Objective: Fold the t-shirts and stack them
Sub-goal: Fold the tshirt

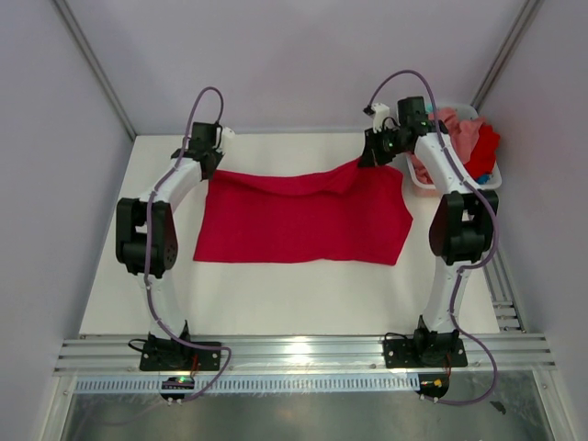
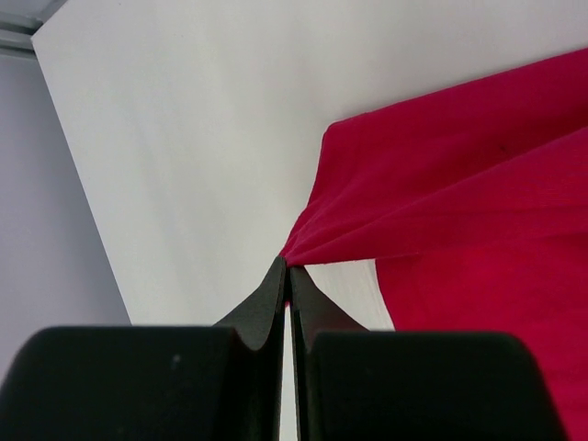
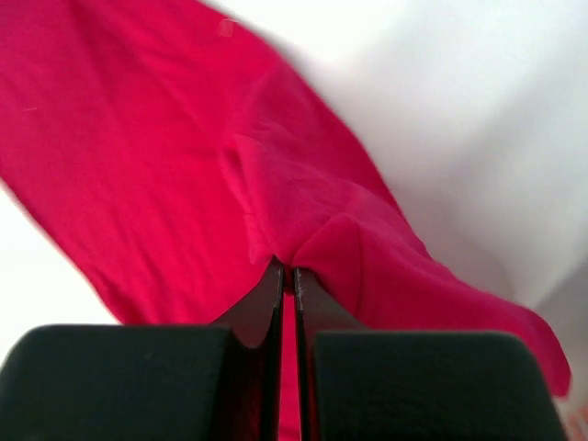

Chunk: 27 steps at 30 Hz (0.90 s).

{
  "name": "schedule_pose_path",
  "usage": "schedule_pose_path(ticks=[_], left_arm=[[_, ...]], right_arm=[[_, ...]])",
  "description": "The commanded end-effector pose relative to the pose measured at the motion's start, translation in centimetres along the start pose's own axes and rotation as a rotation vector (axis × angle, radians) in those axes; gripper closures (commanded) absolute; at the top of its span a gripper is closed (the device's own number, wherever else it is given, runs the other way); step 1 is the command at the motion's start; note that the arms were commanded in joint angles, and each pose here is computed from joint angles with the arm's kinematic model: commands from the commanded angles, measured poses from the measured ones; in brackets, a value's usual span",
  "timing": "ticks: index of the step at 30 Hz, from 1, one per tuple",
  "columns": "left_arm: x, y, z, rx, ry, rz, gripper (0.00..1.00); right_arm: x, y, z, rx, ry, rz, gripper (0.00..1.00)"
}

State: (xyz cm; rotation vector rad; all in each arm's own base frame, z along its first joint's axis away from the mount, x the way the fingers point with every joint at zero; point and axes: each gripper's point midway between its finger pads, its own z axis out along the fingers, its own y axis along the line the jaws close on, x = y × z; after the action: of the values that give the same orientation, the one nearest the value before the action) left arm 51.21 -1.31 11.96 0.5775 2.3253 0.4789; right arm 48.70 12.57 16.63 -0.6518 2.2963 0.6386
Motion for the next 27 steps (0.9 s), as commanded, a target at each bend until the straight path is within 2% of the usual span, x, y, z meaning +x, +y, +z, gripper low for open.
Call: schedule_pose_path(ticks=[1,3,4,7,8,10,11,13,16,22,27], left_arm=[[-1.3,1.2,-1.4,-0.020,-0.057,-0.047,1.00],[-1.0,1.0,-1.3,-0.017,-0.051,-0.050,1.00],[-0.9,1.2,-1.5,-0.024,-0.051,-0.051,1.00],[-0.8,1.3,-1.5,-0.035,-0.056,-0.049,1.00],[-0.8,1.2,-1.5,-0.036,-0.059,-0.051,1.00],[-0.6,1.1,-1.3,-0.035,-0.056,-0.049,1.00],[-0.5,1.0,-1.2,-0.033,-0.053,-0.050,1.00],[-0.1,0.5,-0.7,-0.020,-0.043,-0.053,1.00],[0.4,0.1,-0.3,-0.012,-0.031,-0.058,1.00],[0.2,-0.2,0.0,-0.008,-0.041,-0.078,1.00],[-1.7,0.5,-0.1,-0.034,-0.109,-0.165,1.00]], right_arm=[[-3.8,3.8,-2.8,-0.230,-0.167,-0.110,0.97],[-5.2,2.5,-3.8,-0.291,-0.241,-0.048,0.97],[-5.8,2.0,-3.9,-0.324,-0.255,0.047,0.97],[-6.2,0.2,-3.8,-0.272,-0.250,0.073,0.97],[-6.0,-1.0,-3.5,-0.206,-0.242,0.071,0.97],[-6.2,-1.7,-3.8,-0.171,-0.278,0.070,0.97],[-5.0,-1.9,-3.3,-0.175,-0.269,0.140,0.97],[-5.7,-2.5,-3.8,-0.187,-0.323,0.159,0.97],[-4.9,-3.7,-3.4,-0.196,-0.290,0.194,0.97],[-5.3,-2.5,-4.0,-0.263,-0.305,0.126,0.97],[-5.9,-2.5,-4.0,-0.282,-0.343,0.064,0.97]])
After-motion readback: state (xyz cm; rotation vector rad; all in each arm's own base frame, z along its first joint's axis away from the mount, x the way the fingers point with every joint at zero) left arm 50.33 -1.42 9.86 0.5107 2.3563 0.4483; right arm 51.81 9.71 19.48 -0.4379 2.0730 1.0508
